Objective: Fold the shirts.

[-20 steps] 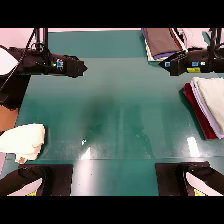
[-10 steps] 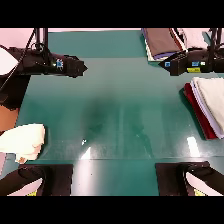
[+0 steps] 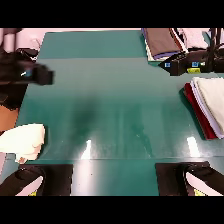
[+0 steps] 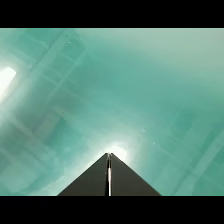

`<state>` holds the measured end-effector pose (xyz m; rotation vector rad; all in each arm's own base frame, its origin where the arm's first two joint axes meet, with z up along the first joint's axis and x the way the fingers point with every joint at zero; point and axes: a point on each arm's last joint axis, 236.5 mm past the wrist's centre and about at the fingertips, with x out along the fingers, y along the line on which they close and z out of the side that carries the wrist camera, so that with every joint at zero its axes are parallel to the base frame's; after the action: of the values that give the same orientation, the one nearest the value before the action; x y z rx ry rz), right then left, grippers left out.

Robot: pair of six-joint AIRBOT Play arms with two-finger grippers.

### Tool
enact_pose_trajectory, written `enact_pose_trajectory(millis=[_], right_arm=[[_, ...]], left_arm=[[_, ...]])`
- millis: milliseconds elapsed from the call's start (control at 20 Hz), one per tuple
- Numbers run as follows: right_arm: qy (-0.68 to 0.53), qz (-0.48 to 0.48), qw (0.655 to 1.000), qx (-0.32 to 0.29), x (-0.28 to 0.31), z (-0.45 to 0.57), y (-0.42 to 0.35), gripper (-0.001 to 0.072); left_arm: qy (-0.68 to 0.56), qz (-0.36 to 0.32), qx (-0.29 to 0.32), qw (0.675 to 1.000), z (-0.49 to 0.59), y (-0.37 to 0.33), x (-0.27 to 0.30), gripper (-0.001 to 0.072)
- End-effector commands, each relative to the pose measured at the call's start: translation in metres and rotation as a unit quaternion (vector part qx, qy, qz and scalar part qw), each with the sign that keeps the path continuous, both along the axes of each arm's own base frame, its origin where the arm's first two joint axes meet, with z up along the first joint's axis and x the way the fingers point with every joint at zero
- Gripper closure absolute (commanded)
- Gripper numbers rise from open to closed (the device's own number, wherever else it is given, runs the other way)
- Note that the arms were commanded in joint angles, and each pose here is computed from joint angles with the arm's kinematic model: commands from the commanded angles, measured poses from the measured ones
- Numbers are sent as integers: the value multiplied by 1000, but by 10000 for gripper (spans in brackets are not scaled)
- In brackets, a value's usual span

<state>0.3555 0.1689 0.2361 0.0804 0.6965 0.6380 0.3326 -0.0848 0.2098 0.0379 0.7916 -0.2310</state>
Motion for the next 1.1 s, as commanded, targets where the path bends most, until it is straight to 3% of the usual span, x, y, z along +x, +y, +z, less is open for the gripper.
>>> enact_pose_trajectory(millis=[0,50,100,150,200,350,550,600,700,750,900,1050], right_arm=[[1,0,1000,0,-1,0,0,697],[1,1,1000,0,-1,0,0,697],[1,1,1000,-1,-1,0,0,697],[1,1,1000,0,-1,0,0,697],[1,1,1000,0,-1,0,0,697],[1,1,1000,0,-1,0,0,697],[1,0,1000,0,-1,0,0,697],[1,0,1000,0,-1,0,0,697],[1,0,1000,0,-1,0,0,697],[0,0,1000,0,-1,0,0,697],[-22,-11,1000,9,5,12,-1,697],[-82,-45,995,46,9,51,-7,697]], left_arm=[[54,123,55,989,-51,92,-49,680],[84,152,67,983,-78,111,-62,678],[121,175,78,974,-106,128,-75,503],[159,194,84,964,-133,139,-88,173],[192,211,83,955,-162,148,-101,65],[240,232,80,939,-226,159,-125,64],[271,228,80,932,-262,156,-143,66],[272,232,78,931,-260,156,-144,113],[263,234,77,933,-247,158,-138,607],[250,237,76,936,-235,159,-130,681],[158,238,51,957,-160,157,-87,682],[26,186,-34,982,-45,117,-46,683]])
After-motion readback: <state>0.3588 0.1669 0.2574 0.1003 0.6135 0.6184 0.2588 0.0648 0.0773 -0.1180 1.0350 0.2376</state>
